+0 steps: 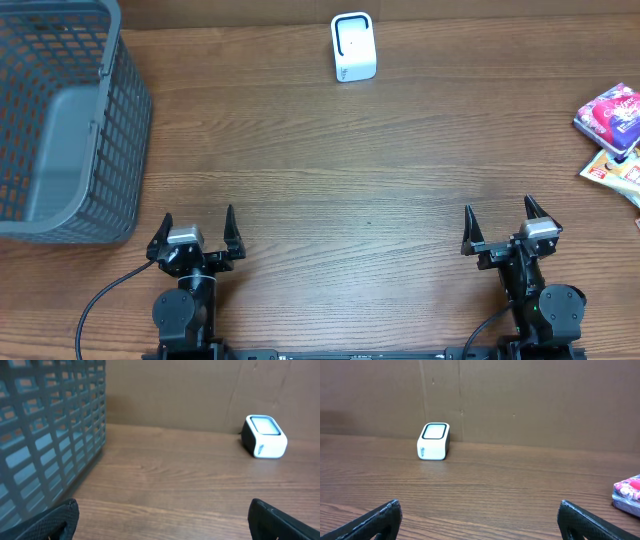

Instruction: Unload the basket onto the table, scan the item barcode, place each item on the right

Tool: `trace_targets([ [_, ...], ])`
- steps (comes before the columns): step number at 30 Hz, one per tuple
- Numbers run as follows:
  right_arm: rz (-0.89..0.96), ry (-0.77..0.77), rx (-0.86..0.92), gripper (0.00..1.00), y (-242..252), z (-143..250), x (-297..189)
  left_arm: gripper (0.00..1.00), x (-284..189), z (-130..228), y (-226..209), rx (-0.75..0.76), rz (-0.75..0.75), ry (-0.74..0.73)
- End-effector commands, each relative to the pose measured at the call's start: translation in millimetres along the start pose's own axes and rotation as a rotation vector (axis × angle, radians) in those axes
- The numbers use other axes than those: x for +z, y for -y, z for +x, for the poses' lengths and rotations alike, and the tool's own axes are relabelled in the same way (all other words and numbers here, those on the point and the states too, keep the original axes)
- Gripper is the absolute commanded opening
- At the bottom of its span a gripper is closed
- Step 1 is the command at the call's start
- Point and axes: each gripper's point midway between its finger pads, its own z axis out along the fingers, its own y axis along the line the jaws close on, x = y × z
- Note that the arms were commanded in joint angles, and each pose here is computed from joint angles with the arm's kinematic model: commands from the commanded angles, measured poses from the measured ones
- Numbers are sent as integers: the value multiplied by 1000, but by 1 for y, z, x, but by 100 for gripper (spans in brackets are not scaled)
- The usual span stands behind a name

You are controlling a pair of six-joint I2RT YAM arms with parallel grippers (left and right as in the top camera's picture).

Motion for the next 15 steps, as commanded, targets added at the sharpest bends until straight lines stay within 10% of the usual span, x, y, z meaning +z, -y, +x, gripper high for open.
trace_targets([
  [1, -2, 7, -2, 100, 0, 1, 0, 100, 0, -2, -3, 8, -14, 12],
  [15, -2, 7, -2, 100, 0, 1, 0, 100, 0, 0, 2, 86, 11, 7],
])
